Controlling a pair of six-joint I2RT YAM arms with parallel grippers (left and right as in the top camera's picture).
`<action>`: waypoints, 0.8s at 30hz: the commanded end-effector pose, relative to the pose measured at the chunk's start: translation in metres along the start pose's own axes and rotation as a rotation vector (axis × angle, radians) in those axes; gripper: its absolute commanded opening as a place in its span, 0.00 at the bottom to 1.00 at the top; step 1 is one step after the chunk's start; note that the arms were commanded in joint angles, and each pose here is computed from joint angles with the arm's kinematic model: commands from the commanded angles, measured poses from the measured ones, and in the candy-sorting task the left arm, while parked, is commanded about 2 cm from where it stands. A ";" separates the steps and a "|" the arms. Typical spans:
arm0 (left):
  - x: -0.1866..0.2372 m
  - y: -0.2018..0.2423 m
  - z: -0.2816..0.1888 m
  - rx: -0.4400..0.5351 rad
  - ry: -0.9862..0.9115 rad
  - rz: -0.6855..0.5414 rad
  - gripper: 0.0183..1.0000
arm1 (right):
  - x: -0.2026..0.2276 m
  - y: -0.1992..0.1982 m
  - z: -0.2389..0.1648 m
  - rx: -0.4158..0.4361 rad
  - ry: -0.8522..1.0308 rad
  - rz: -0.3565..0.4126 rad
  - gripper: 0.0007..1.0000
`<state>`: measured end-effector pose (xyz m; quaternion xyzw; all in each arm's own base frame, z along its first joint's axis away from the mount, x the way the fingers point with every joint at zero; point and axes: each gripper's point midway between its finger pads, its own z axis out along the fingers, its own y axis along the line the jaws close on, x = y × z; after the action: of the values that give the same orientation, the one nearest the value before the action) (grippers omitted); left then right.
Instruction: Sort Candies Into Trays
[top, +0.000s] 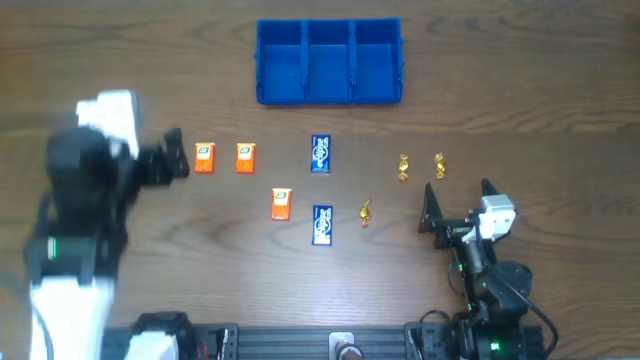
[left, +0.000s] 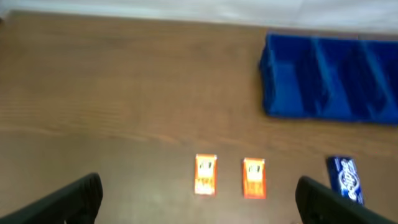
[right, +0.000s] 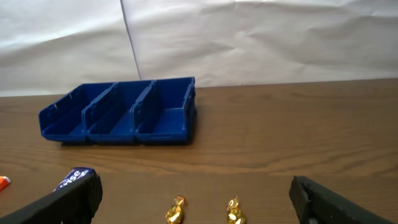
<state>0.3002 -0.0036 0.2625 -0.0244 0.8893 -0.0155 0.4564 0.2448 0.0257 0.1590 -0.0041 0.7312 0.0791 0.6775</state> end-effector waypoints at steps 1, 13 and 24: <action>0.044 -0.002 0.087 0.001 0.355 -0.009 1.00 | 0.001 -0.001 0.000 0.002 0.002 -0.010 1.00; 0.163 -0.011 0.198 0.007 0.730 0.051 0.99 | 0.001 -0.001 0.000 0.002 0.002 -0.010 1.00; 0.181 -0.010 0.207 0.009 0.774 0.048 0.72 | 0.001 -0.001 0.000 0.002 0.002 -0.010 1.00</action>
<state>0.3641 -0.0244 0.0007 0.0029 0.9953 -0.0147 0.0952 0.2448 0.0256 0.1590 -0.0039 0.7312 0.0790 0.6775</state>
